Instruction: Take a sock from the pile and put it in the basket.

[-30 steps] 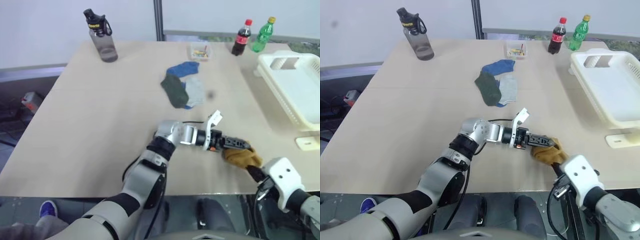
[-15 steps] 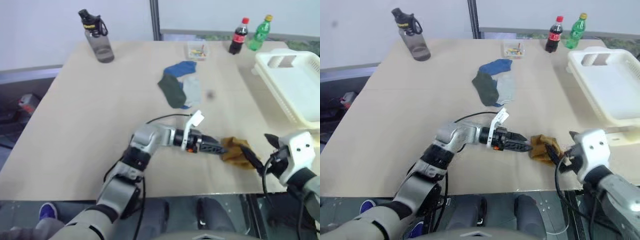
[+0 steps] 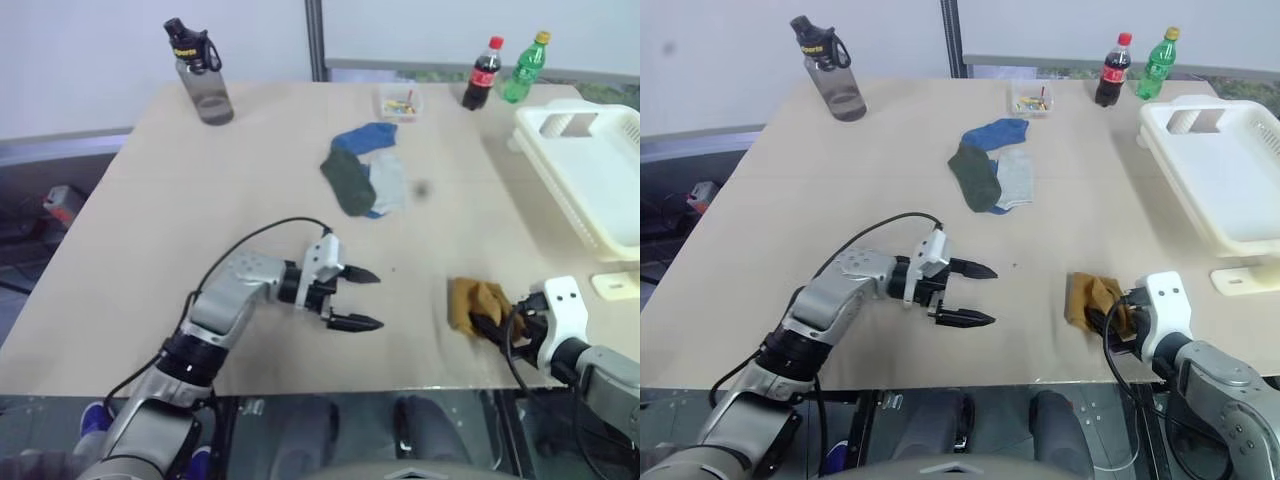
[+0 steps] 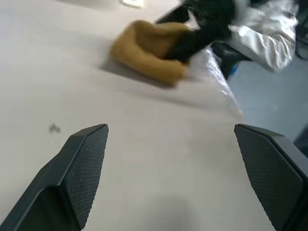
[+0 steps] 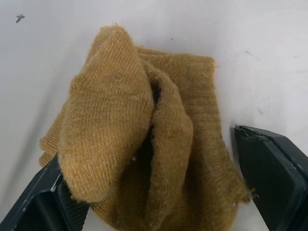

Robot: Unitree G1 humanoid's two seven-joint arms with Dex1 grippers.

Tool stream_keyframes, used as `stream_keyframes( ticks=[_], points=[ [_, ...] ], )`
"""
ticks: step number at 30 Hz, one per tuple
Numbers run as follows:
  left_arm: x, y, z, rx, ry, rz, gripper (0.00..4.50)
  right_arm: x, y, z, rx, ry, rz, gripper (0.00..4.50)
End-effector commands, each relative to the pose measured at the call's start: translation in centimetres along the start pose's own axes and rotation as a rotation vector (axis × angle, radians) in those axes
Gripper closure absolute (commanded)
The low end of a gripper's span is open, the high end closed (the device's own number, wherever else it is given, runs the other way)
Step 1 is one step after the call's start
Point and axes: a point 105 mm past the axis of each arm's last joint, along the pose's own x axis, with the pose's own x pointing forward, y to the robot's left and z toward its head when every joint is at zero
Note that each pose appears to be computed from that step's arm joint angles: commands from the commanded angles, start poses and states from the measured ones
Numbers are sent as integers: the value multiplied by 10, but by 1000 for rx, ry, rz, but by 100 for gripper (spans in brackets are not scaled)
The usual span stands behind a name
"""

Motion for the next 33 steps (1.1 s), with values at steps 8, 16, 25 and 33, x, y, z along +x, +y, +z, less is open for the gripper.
stream_keyframes(
  ticks=[8, 16, 25, 33],
  points=[
    [-23, 21, 42, 164, -134, 51, 0, 9, -4, -4, 1, 22, 25, 382],
    [3, 18, 81, 126, -277, 60, 0, 4, -9, 55, 107, -292, 27, 447],
    [23, 38, 109, 113, -368, 215, 0, -5, -118, 195, 207, -617, -271, 447],
    [27, 51, 126, 118, -428, 334, 0, 30, -201, 222, 308, -589, -511, 447]
  ],
)
